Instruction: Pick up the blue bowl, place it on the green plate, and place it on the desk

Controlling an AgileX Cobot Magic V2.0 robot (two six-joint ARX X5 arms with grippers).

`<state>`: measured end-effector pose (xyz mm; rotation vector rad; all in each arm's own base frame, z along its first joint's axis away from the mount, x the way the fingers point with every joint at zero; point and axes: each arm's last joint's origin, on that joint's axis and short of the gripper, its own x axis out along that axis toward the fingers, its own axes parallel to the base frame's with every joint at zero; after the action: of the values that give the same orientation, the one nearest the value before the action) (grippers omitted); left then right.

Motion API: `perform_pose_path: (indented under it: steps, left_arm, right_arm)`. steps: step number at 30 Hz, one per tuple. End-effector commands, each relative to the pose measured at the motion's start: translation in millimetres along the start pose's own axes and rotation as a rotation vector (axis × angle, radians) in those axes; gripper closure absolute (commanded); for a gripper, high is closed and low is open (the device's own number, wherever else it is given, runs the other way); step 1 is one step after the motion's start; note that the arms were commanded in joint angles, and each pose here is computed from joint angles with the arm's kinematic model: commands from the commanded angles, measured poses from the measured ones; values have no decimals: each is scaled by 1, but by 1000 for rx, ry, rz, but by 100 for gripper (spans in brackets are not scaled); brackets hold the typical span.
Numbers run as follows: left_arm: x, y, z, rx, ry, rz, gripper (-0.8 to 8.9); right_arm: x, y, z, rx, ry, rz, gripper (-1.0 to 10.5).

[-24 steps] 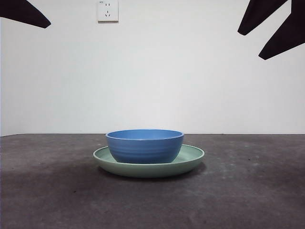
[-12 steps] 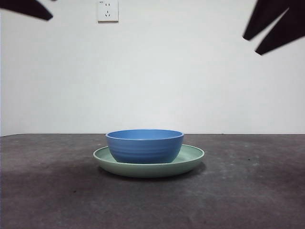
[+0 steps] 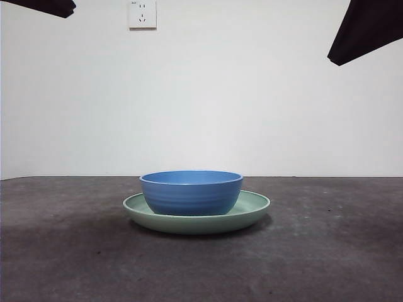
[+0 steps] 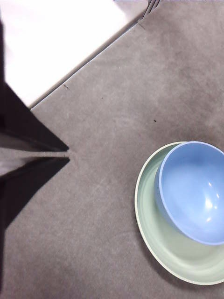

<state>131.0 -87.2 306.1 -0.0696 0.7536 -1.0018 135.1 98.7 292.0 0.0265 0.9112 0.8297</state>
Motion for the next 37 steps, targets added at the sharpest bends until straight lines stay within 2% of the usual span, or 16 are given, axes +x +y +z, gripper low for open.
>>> perform_pose_path:
  steps: [1,18,22,25,30,33,37]
  left_arm:
    - [0,-1,3,17,-8,-11,803]
    - [-1,-2,4,23,-17,-11,803]
    - [-7,-4,7,110,-79,8,803]
    - [-23,-3,16,193,-236,154,803]
    - [-57,0,21,247,-548,509,803]
    - [-70,5,9,285,-669,675,803]
    - [-71,14,-18,323,-758,809,803]
  right_arm:
    - [0,1,2,-18,-7,7,935]
    - [0,1,2,-18,-8,8,935]
    - [0,1,2,-19,-9,8,935]
    - [0,1,2,-19,-9,8,935]
    - [0,1,2,-19,-9,8,935]
    - [0,1,2,-19,-9,8,935]
    - [0,1,2,-19,-9,8,935]
